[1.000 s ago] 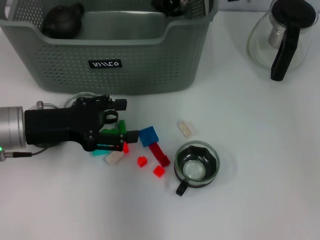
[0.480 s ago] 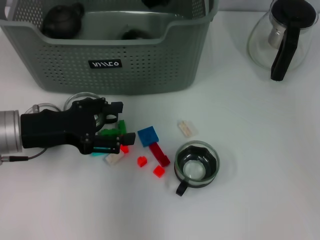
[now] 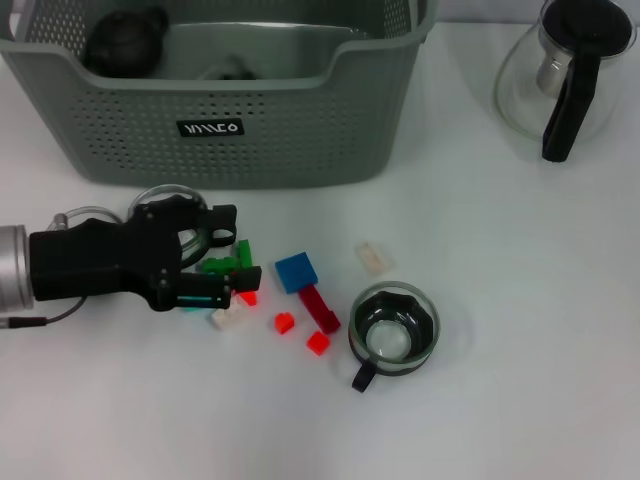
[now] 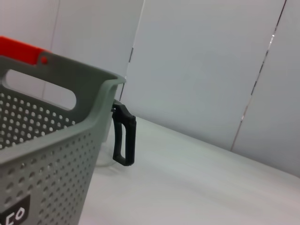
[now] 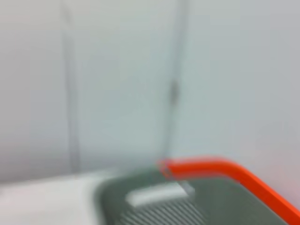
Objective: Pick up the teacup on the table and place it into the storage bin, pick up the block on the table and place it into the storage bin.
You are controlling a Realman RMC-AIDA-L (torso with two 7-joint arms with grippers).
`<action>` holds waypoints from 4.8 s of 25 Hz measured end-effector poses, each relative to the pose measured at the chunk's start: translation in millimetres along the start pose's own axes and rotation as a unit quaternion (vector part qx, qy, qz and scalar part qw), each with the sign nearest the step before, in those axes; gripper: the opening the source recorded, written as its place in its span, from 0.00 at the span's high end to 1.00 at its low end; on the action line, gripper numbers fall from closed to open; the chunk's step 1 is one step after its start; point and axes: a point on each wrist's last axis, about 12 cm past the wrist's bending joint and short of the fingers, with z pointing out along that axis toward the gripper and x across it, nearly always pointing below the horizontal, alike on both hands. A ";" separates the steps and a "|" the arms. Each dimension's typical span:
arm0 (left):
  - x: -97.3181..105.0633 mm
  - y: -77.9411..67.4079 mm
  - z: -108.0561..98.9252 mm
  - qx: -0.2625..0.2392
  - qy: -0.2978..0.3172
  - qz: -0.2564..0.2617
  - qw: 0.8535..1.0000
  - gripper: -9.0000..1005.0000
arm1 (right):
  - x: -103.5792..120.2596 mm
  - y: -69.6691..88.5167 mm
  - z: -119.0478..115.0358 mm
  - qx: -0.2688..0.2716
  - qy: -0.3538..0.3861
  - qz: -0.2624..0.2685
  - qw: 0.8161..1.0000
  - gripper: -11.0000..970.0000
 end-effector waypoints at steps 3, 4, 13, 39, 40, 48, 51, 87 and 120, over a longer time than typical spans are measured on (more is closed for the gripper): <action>-0.1 0.0 -2.9 -0.001 -0.001 0.002 1.000 0.08 | 8.1 13.2 -29.2 -0.043 -0.039 -0.013 0.998 0.27; -0.1 0.0 -3.5 0.000 -0.001 0.003 1.000 0.08 | 11.7 18.7 -39.5 -0.062 -0.044 -0.019 0.997 0.27; 0.1 -1.0 -4.1 0.006 0.003 0.011 1.000 0.08 | 75.3 66.3 -108.8 -0.206 0.063 -0.036 0.976 0.28; 0.9 0.9 0.9 -0.003 0.002 0.022 1.000 0.08 | 124.1 92.6 -35.7 -0.255 0.316 -0.088 0.910 0.29; 1.0 1.1 0.8 -0.004 0.001 0.021 1.000 0.08 | 123.7 93.9 -33.0 -0.255 0.318 -0.094 0.908 0.29; 2.4 3.0 1.1 -0.013 0.004 0.017 1.000 0.08 | 126.3 107.1 -16.8 -0.261 0.332 -0.134 0.896 0.29; 2.4 3.0 1.2 -0.014 0.003 0.017 1.000 0.08 | 128.0 113.8 -11.7 -0.267 0.343 -0.140 0.890 0.29; 4.7 6.0 3.2 -0.026 0.005 0.014 1.000 0.08 | 149.7 133.0 13.4 -0.267 0.397 -0.164 0.863 0.30; 3.6 7.4 -3.5 -0.035 0.000 0.016 0.999 0.08 | 84.0 107.8 -23.3 -0.210 0.415 -0.140 0.874 0.94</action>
